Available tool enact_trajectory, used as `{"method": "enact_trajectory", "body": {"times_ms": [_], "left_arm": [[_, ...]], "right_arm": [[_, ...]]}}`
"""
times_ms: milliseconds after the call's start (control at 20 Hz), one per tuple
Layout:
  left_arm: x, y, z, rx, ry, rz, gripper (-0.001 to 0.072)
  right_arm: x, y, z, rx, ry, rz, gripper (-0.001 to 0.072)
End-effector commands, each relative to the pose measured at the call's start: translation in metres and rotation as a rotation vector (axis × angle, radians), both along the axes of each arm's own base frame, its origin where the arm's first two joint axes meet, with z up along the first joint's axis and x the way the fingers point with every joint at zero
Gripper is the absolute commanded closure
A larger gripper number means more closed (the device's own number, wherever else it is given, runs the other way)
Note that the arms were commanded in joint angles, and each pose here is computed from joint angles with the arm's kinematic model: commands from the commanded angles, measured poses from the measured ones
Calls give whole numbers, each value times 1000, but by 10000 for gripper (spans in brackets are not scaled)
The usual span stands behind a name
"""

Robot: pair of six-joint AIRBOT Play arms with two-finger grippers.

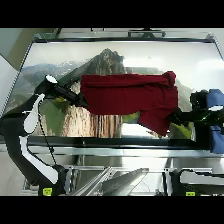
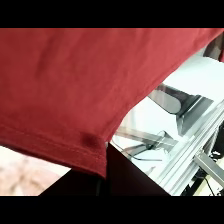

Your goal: Fold the shirts.

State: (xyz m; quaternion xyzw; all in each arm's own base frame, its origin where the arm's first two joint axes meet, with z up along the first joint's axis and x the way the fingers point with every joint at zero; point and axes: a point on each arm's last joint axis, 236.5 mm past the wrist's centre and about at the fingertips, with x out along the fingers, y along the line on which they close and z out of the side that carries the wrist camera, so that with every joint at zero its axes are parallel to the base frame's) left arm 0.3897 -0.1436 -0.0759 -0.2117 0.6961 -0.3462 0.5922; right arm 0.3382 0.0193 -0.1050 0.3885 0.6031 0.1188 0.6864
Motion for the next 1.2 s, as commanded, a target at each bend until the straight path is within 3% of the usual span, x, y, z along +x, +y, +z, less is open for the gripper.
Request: {"method": "enact_trajectory", "body": {"times_ms": [0,50,100,150,200,350,400,450,500,750,1150], "left_arm": [[0,3,0,8,-1,-5,691],[-1,6,-2,18,0,-6,691],[0,9,-2,21,1,-2,690],[-1,12,-2,20,5,2,690],[-2,14,-1,17,12,2,690],[-7,28,1,12,40,8,691],[-6,33,2,9,43,18,691],[-5,38,2,9,43,32,691],[-3,43,2,9,41,46,691],[3,61,1,12,34,97,691],[5,66,1,12,34,111,691]], "right_arm": [[24,11,13,56,-92,-47,539],[23,12,13,57,-90,-41,583],[22,12,12,58,-87,-36,561],[20,12,13,62,-80,-33,428],[17,10,13,69,-70,-32,379],[4,-32,3,13,2,-103,378],[5,-49,4,-5,-9,-135,333],[11,-64,7,-26,-33,-164,224],[21,-73,11,-52,-75,-168,187],[61,-73,21,-117,-165,-112,188],[53,-1,-8,21,-58,41,218]]}}
